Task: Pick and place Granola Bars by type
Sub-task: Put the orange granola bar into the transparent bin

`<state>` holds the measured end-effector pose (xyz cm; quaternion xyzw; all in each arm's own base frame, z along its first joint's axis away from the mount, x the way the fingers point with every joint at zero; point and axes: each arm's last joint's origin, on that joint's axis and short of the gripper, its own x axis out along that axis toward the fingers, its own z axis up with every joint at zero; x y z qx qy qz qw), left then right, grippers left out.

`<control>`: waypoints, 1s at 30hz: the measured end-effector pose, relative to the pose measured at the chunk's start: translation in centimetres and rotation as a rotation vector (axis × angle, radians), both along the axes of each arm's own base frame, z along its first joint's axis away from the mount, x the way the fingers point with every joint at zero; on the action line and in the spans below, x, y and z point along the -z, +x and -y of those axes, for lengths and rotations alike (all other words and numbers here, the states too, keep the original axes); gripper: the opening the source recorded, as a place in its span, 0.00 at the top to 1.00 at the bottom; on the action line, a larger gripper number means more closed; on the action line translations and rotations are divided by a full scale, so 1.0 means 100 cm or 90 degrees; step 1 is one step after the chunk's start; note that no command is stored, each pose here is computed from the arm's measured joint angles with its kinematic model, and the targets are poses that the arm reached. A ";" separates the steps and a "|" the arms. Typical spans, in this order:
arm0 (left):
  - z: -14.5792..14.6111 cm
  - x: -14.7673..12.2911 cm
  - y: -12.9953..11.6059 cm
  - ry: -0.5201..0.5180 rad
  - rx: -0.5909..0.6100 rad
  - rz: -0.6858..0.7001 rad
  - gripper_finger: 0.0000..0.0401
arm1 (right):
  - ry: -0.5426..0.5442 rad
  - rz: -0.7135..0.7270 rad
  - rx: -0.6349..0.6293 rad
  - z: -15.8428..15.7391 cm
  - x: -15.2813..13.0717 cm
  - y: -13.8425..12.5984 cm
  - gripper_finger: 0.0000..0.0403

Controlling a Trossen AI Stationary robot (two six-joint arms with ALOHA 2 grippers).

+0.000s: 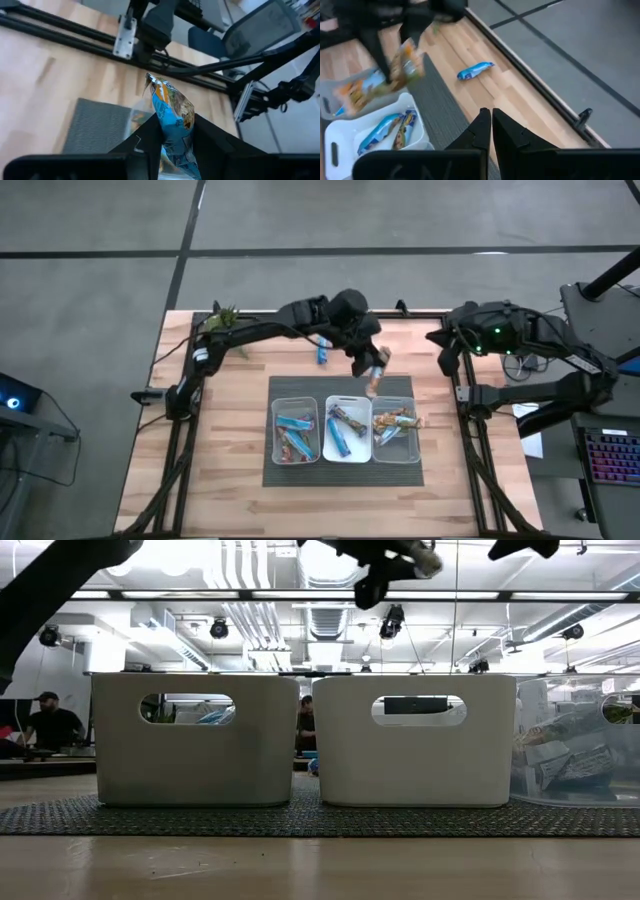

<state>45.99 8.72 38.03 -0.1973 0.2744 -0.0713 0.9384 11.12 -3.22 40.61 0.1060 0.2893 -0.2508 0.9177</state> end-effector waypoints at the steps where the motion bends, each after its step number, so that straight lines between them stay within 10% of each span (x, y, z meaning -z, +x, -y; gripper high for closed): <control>1: 0.004 0.003 0.003 -0.010 -0.001 0.004 0.80 | -0.003 0.005 0.004 0.000 -0.001 -0.002 0.98; 15: 0.048 0.060 0.036 -0.156 -0.004 0.073 0.80 | -0.013 0.009 0.017 0.000 -0.002 -0.005 0.98; 30: 0.083 0.109 0.039 -0.159 0.037 0.139 0.80 | -0.004 0.009 0.023 0.000 0.000 -0.005 0.98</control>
